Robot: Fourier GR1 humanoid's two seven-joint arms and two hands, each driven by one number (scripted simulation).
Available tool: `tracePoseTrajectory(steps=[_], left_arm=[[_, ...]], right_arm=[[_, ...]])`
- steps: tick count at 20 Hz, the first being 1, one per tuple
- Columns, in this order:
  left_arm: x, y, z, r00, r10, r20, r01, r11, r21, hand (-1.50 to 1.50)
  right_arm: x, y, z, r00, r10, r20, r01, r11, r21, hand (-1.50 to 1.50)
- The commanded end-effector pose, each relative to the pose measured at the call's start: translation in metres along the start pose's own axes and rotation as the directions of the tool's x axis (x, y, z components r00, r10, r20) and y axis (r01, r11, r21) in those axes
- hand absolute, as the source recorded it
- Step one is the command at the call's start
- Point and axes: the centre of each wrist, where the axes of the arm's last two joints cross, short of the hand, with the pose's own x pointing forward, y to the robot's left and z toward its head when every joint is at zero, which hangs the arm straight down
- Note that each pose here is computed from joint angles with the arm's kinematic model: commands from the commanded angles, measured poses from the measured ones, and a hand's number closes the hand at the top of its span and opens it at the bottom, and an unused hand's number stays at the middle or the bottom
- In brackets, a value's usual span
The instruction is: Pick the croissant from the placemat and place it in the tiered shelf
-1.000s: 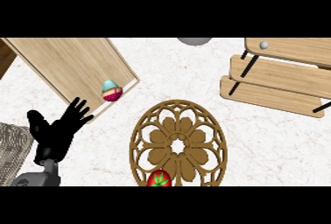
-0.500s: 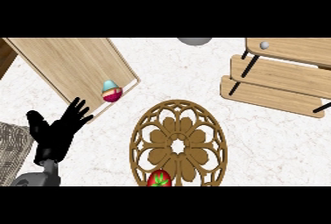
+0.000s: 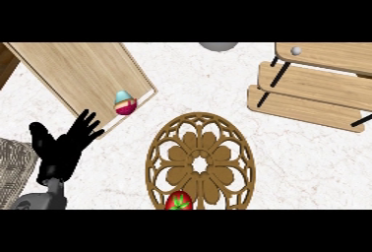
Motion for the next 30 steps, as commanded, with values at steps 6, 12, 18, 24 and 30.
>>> tracePoseTrajectory(steps=[6,12,18,24,30], left_arm=[[-0.021,-0.005,-0.006,0.995,0.0,-0.1,0.003,1.0,0.031,0.0],[-0.03,-0.001,0.006,0.994,0.008,-0.107,-0.006,1.0,0.022,0.0],[-0.018,0.02,0.005,0.996,-0.012,-0.091,0.016,0.999,0.033,0.0],[-0.013,0.015,0.005,0.994,-0.008,-0.108,0.011,0.999,0.03,0.0],[-0.005,0.004,0.002,0.996,0.007,-0.092,-0.005,1.0,0.027,0.0]], right_arm=[[-0.004,-0.01,-0.002,0.965,-0.245,-0.093,0.236,0.967,-0.099,-1.5],[-0.013,-0.02,0.001,0.9,-0.433,-0.059,0.424,0.898,-0.122,-1.5],[-0.013,-0.056,-0.003,0.776,-0.629,-0.055,0.609,0.769,-0.195,-1.5],[-0.026,-0.082,0.009,0.774,-0.631,-0.046,0.555,0.712,-0.43,-1.5],[-0.094,-0.134,0.031,0.732,-0.676,-0.085,0.507,0.624,-0.594,-1.5]])
